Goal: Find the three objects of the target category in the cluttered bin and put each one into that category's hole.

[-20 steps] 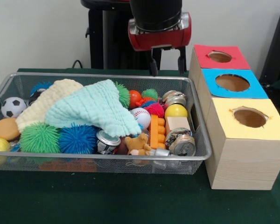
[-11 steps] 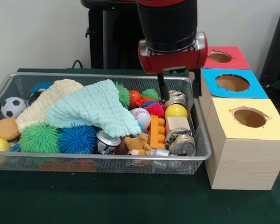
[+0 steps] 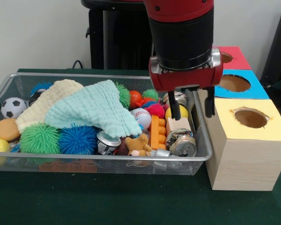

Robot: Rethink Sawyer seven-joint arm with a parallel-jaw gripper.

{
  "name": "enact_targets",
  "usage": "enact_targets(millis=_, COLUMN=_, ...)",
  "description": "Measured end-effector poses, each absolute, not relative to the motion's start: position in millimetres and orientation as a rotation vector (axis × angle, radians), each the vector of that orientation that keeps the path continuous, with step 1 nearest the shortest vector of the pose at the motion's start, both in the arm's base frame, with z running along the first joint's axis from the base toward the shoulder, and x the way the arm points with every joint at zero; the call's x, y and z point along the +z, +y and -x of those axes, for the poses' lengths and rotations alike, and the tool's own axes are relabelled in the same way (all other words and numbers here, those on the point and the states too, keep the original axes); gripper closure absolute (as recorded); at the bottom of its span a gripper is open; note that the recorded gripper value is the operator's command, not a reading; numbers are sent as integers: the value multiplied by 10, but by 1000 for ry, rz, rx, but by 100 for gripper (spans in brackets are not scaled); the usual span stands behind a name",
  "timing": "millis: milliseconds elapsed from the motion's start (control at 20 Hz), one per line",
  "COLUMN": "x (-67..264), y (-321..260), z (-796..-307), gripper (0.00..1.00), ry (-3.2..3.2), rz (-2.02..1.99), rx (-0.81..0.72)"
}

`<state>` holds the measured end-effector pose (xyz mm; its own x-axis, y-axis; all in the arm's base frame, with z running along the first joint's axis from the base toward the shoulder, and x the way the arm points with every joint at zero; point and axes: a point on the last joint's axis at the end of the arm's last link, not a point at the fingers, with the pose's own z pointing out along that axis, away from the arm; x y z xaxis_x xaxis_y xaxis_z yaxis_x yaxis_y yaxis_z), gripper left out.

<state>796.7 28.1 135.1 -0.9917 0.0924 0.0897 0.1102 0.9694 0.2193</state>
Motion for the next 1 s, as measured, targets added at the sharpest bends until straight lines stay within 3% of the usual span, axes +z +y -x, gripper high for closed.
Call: enact_targets(millis=1000, x=1001, y=-602, z=-8154, gripper=0, ry=-3095, rz=261, rx=-174)
